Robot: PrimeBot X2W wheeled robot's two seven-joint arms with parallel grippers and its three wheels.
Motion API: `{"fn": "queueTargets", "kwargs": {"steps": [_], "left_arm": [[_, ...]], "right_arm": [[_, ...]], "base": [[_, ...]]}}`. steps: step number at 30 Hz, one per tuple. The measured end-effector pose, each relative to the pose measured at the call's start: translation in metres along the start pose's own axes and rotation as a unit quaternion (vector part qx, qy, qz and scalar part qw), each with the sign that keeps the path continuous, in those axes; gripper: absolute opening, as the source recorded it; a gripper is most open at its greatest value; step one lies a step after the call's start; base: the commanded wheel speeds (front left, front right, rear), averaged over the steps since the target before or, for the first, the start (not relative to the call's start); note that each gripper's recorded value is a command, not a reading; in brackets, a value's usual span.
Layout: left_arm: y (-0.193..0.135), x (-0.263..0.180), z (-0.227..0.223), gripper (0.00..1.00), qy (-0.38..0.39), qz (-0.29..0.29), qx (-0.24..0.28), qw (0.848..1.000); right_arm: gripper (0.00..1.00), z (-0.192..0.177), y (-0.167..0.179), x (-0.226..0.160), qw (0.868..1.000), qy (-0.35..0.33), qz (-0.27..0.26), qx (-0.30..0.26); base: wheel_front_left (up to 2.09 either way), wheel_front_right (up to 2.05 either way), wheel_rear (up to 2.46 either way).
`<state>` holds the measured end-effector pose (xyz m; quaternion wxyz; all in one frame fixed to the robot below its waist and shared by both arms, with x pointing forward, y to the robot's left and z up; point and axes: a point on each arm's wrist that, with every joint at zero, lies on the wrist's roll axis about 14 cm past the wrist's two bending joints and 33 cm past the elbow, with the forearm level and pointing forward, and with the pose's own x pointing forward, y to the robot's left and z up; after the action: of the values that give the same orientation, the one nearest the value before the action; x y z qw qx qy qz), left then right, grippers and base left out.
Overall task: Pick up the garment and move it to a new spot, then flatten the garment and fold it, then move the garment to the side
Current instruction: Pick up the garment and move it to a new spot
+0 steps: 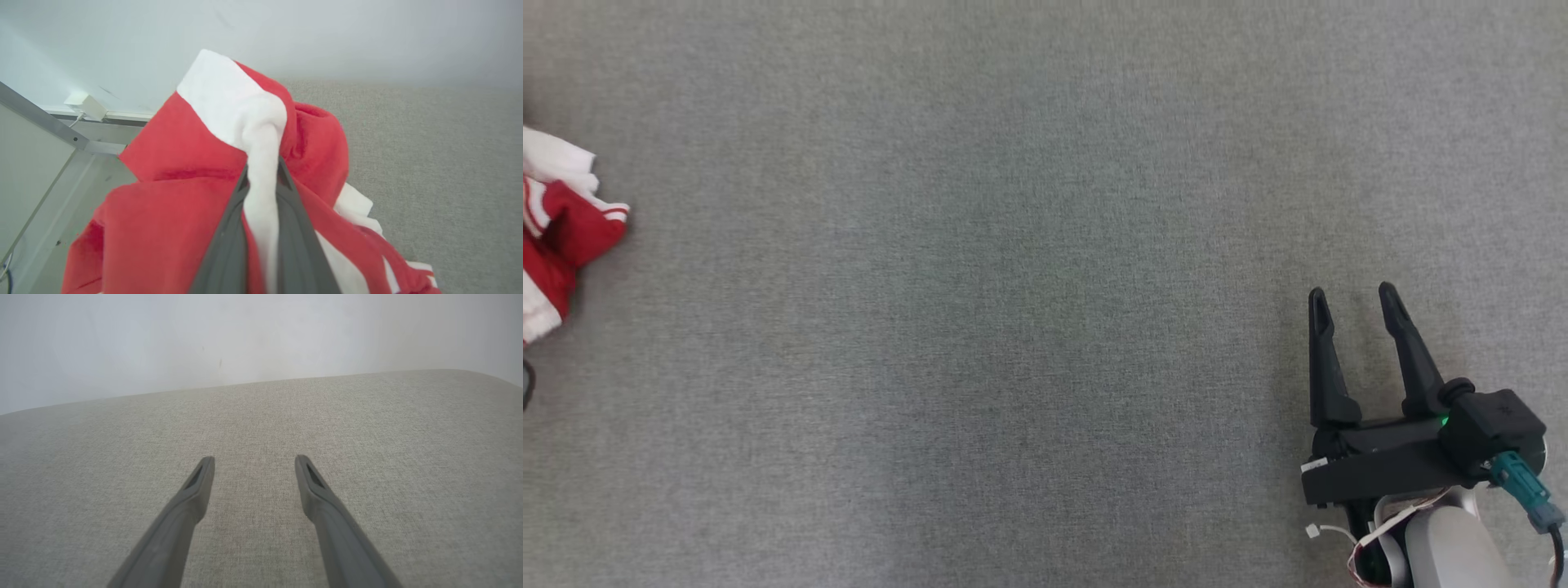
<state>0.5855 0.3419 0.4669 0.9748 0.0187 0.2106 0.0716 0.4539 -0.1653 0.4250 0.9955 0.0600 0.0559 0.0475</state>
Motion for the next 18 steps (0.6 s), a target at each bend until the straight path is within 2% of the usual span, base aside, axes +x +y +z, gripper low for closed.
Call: {"fn": "queueTargets", "kwargs": {"steps": [5,6,11,15,18], "left_arm": [[-0.005,-0.017,0.055,0.00,-0.095,-0.010,0.027,0.995],[-0.005,-0.017,0.055,0.00,-0.095,-0.010,0.027,0.995],[-0.021,-0.046,0.123,0.00,-0.198,-0.032,0.040,0.979],[-0.057,-0.076,0.176,0.00,-0.274,-0.077,0.052,0.957],[-0.096,-0.098,0.208,0.00,-0.319,-0.122,0.062,0.938]], "right_arm": [[1.00,0.003,0.005,-0.006,1.000,-0.001,0.004,0.009],[1.00,0.003,0.005,-0.006,1.000,-0.001,0.004,0.009],[1.00,0.008,0.010,-0.013,1.000,-0.006,0.008,0.019],[1.00,0.010,0.011,-0.021,1.000,-0.008,0.006,0.029],[1.00,0.011,0.007,-0.030,0.999,-0.008,-0.002,0.035]], "base": [[0.00,0.00,0.00],[0.00,0.00,0.00],[0.00,0.00,0.00],[0.00,0.00,0.00],[0.00,0.00,0.00]]}}
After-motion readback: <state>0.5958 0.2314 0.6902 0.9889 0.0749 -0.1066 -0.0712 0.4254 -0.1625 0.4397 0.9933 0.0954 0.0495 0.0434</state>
